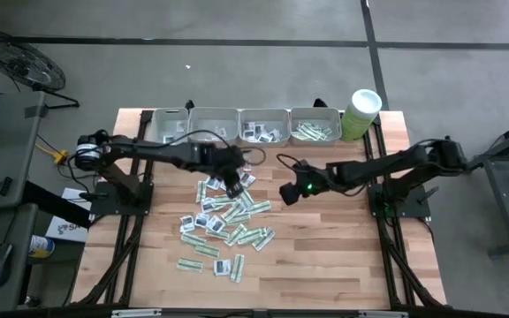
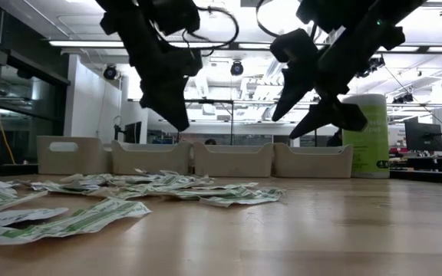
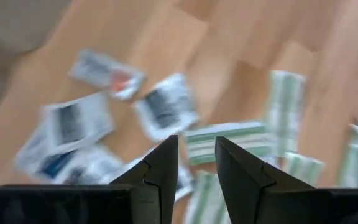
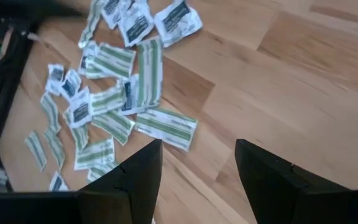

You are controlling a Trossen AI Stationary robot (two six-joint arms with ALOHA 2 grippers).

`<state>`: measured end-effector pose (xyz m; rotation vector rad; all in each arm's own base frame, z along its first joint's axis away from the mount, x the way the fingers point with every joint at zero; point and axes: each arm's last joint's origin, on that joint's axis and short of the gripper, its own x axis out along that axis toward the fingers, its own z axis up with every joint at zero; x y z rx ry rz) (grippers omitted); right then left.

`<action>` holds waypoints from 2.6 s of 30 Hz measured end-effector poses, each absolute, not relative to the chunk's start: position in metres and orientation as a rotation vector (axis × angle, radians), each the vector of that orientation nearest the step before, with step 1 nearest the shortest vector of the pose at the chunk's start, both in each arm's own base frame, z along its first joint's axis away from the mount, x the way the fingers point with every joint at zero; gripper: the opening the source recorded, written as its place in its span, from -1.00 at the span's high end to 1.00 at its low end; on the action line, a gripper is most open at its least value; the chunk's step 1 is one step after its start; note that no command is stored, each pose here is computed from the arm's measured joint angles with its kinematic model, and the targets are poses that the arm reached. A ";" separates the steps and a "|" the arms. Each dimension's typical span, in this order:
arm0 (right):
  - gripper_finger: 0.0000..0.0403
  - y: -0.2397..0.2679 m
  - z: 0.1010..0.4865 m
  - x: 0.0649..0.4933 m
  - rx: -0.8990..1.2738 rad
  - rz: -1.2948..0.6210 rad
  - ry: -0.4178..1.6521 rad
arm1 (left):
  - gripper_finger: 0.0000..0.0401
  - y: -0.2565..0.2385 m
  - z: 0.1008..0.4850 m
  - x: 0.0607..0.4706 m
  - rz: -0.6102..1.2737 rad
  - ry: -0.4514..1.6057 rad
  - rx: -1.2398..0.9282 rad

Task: Pick & Place First Aid Supplies
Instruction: Put the green bandage into the right gray bin

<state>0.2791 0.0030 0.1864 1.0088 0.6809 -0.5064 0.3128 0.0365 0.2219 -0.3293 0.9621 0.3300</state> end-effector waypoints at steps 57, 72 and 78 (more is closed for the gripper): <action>0.02 0.038 0.181 0.279 1.111 -0.593 0.617 | 1.00 -0.028 0.129 0.364 0.084 0.985 -0.230; 0.02 0.046 0.128 0.310 1.168 -0.568 0.621 | 1.00 -0.028 0.126 0.363 0.099 0.996 -0.251; 0.02 0.045 0.121 0.312 1.164 -0.594 0.611 | 1.00 -0.028 0.126 0.362 0.099 0.998 -0.250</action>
